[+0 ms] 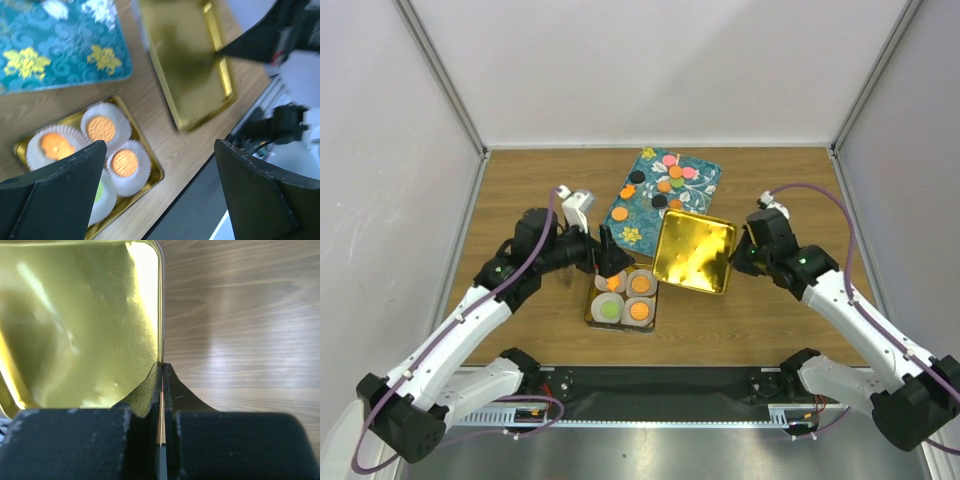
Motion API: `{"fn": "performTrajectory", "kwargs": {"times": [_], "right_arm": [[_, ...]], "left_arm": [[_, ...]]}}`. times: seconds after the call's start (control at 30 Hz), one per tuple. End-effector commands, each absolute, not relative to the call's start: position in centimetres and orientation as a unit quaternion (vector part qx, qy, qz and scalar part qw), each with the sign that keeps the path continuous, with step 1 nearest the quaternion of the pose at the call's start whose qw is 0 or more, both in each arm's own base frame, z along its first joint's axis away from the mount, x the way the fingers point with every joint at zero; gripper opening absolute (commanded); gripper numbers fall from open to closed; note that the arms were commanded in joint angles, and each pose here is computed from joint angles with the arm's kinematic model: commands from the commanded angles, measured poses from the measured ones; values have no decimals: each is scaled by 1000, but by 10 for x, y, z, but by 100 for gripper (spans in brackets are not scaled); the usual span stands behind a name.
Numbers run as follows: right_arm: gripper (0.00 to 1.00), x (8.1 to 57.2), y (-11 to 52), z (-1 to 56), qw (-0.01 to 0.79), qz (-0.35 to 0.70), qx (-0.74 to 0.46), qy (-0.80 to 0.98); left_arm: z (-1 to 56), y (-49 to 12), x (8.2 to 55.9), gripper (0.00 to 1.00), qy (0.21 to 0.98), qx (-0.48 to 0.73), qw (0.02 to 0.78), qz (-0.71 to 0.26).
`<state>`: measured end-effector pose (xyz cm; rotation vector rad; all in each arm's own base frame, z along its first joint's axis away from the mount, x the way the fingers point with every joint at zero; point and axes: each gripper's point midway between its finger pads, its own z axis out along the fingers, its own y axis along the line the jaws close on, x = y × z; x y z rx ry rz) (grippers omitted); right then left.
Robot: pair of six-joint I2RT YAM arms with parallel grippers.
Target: Pack the cookies
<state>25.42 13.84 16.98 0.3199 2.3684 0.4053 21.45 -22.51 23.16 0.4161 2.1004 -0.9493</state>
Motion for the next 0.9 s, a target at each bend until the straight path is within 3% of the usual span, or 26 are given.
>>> {"fn": "performTrajectory", "kwargs": {"times": [0.0, 0.53, 0.7, 0.87], "right_arm": [[0, 263, 172, 190, 362, 201, 100, 905], [0, 263, 228, 214, 362, 287, 61, 885], [0, 262, 233, 223, 368, 305, 63, 876], [0, 259, 237, 221, 371, 306, 55, 875]], "left_arm": [[278, -241, 219, 95, 771, 186, 404, -456], [252, -257, 250, 88, 795, 168, 352, -465], [251, -264, 250, 77, 792, 158, 332, -487], [269, -267, 250, 58, 779, 150, 341, -505]]}}
